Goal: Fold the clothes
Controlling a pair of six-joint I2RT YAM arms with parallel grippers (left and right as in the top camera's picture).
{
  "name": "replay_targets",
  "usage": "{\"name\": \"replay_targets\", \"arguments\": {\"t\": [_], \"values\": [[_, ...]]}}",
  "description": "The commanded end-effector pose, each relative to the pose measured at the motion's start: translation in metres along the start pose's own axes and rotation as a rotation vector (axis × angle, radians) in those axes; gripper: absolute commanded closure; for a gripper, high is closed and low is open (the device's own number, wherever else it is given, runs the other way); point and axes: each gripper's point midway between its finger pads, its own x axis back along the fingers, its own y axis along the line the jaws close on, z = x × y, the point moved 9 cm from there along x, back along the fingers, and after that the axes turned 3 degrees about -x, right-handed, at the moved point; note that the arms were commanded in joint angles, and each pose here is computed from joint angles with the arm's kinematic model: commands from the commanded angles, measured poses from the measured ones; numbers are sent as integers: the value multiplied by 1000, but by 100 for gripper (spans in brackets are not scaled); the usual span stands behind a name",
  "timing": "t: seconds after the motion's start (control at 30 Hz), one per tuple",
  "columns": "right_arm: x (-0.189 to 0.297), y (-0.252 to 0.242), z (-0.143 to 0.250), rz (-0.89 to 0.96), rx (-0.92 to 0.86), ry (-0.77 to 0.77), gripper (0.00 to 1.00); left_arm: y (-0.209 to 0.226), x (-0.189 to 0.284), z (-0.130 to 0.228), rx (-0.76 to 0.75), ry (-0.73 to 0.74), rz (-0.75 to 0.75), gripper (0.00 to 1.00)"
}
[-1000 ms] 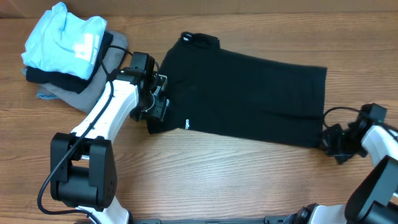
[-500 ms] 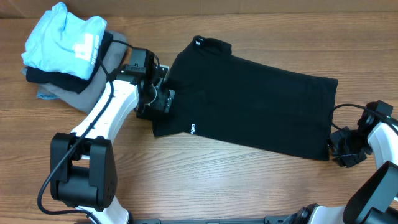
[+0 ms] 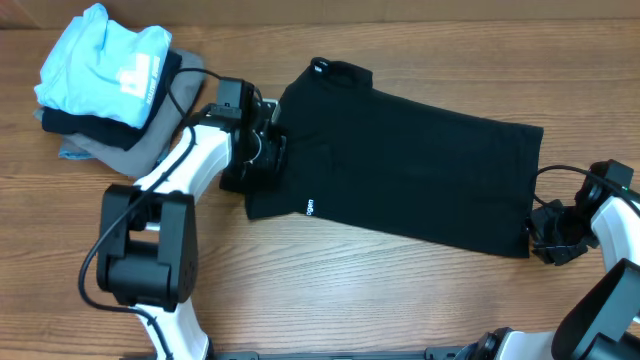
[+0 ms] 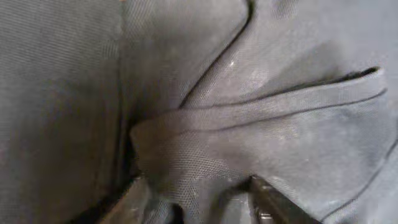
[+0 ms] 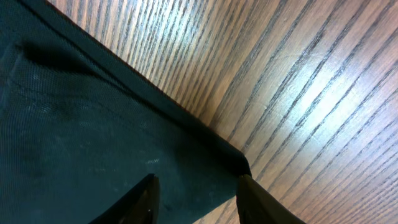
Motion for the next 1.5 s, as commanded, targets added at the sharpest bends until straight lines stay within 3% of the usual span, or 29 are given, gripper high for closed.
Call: {"name": "replay_targets", "arguments": {"t": [0.0,0.17,0.33,0.53,0.57,0.63,0.67,0.73,0.83,1.07,1.17,1.3,1.47], "values": [[10,5,-4,-37,1,-28,56,-4,1,-7,39,-20,36,52],[10,5,-4,-40,2,-27,57,-10,12,-22,37,-55,81,47],[10,5,-4,-40,2,-27,56,-24,34,-49,6,-129,196,71],[10,5,-4,-40,1,-27,56,-27,45,-62,-11,-166,167,86],[10,5,-4,-40,2,-27,56,-25,45,-60,-3,-151,146,80],[10,5,-4,-40,2,-27,56,-17,42,-50,23,-86,47,55],[10,5,-4,-40,2,-27,56,-13,41,-45,33,-57,-1,48],[10,5,-4,-40,1,-26,56,-6,38,-35,44,-6,-84,41],[10,5,-4,-40,1,-27,56,-3,31,-27,51,25,-100,40],[10,5,-4,-38,1,-24,56,-1,-11,-10,79,135,-78,50],[10,5,-4,-37,1,-23,56,0,-23,-6,87,159,-53,62],[10,5,-4,-38,1,-23,56,-2,-19,-15,84,130,-36,80],[10,5,-4,-38,1,-23,55,-6,0,-38,74,88,-40,87]]}}
